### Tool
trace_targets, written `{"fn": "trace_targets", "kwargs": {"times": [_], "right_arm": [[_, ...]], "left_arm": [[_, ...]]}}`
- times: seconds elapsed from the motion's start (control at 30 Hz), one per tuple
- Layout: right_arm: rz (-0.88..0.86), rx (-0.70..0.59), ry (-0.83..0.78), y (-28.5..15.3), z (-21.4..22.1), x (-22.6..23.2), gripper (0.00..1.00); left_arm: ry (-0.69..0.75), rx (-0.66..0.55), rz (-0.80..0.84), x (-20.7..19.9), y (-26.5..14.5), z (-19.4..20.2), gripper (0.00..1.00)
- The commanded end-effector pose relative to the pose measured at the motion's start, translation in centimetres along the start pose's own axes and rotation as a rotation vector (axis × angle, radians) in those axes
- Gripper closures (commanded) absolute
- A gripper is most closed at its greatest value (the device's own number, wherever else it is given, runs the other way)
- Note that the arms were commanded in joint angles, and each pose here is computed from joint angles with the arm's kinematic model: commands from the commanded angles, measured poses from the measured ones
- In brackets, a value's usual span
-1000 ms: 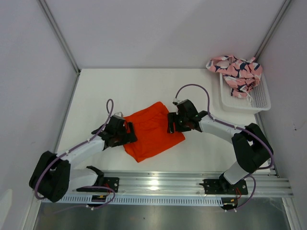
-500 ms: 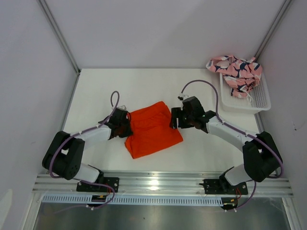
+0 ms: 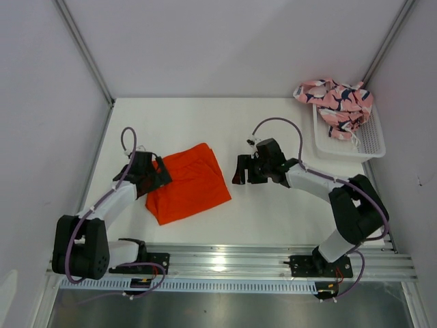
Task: Fold and stack the shorts
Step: Neatly place the folded shorts to the corner
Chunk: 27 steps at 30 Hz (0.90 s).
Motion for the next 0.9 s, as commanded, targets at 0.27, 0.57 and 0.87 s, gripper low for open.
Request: {"fn": "trace_targets", "kwargs": {"times": [0.27,0.57,0.87], "right_arm": [[-0.301,-0.082,0.017,6.9,-3.7,3.8,0.23],[-0.248,0.037,0.007,11.7,-3.1,4.4,0.30],[-0.243,0.101,0.009,13.4,0.1,7.0,0.94]], "left_arm": [[-0.090,-0.165,0.070,0.0,-4.6,-1.7,0.01],[-0.081,-0.190,0.148,-1.1,-7.4,-2.8,0.01],[-0.070,-0.212,0.208,-1.6,-9.8,-3.4,0.01]]}}
Point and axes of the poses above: each gripper's point midway between its finger pads, its own y axis out along the fingers, its own x axis along the line the jaws close on, z = x × y, the point moved 6 cm from there along -y, back along the fingers, and after that the axes turned 11 degrees about -y, right-handed, at the moved point
